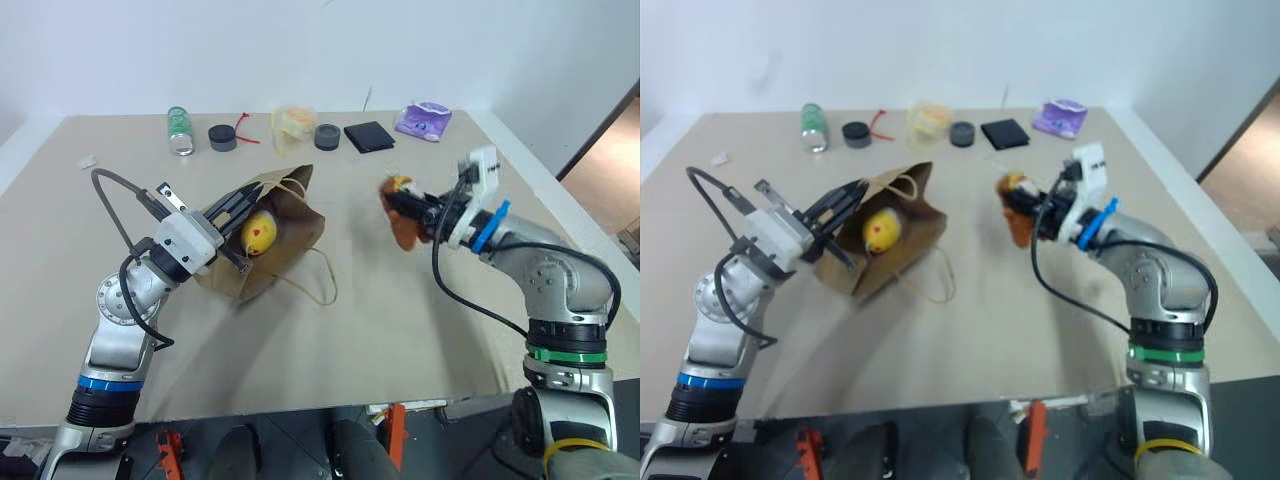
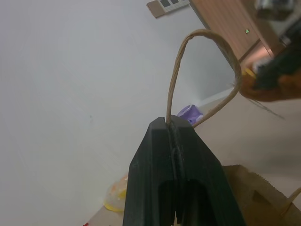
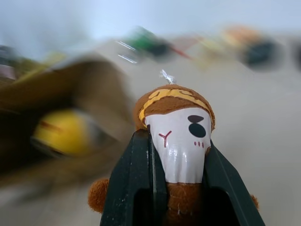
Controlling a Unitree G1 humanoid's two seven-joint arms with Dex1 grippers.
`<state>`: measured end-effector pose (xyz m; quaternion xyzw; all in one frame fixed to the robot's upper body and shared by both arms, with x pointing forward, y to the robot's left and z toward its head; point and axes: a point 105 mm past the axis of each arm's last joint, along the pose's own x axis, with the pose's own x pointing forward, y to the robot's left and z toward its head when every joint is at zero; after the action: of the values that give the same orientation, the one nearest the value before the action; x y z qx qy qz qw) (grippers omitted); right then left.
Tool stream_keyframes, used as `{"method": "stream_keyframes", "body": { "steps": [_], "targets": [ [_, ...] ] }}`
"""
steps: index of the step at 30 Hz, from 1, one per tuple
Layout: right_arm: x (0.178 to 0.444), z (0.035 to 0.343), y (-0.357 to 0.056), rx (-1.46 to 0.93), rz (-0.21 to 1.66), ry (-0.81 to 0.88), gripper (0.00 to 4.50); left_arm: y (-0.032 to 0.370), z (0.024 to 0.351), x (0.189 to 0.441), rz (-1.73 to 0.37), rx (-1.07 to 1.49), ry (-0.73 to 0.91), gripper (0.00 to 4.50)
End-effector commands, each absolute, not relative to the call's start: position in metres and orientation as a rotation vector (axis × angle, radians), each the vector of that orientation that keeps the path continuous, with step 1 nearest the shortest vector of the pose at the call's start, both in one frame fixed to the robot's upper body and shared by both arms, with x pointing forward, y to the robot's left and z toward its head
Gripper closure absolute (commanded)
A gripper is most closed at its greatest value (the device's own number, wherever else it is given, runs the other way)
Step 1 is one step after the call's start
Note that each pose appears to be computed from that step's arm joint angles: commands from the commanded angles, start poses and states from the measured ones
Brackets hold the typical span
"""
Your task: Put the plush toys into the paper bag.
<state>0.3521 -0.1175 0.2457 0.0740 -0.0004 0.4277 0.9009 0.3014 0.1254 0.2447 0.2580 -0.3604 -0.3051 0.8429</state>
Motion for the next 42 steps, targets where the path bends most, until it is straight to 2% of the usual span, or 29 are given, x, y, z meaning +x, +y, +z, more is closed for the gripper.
{"method": "stream_keyframes", "body": {
  "steps": [1,10,17,18,20,24,33,35,38,42],
  "targets": [
    [0.333,0.248,-0.068,0.161,1.037,0.025,4.15,0.122,0.256,0.296,-0.643,0.543,-0.823,4.5],
    [0.349,0.205,0.001,0.173,1.061,0.178,4.15,0.119,0.257,0.294,-0.639,0.533,-0.832,4.5],
    [0.385,0.206,0.031,0.159,0.936,0.113,4.15,0.118,0.257,0.293,-0.633,0.531,-0.833,4.5],
    [0.387,0.207,0.032,0.164,0.926,0.088,3.11,0.118,0.257,0.293,-0.631,0.531,-0.833,4.5],
    [0.385,0.211,0.035,0.153,0.937,0.051,2.24,0.119,0.257,0.293,-0.625,0.532,-0.832,4.5],
    [0.373,0.217,0.026,0.155,0.993,-0.002,0.13,0.121,0.257,0.292,-0.613,0.531,-0.826,4.5],
    [0.341,0.217,-0.029,0.1,1.081,-0.042,0.04,0.122,0.255,0.294,-0.607,0.523,-0.819,4.5],
    [0.326,0.217,-0.047,0.057,1.132,-0.056,0.04,0.122,0.255,0.295,-0.609,0.522,-0.819,4.5],
    [0.301,0.191,-0.067,-0.154,1.208,0.02,0.04,0.122,0.255,0.295,-0.612,0.52,-0.818,4.5],
    [0.284,0.149,-0.077,-0.345,1.252,0.13,0.04,0.122,0.255,0.297,-0.616,0.517,-0.816,4.5]
  ]
}}
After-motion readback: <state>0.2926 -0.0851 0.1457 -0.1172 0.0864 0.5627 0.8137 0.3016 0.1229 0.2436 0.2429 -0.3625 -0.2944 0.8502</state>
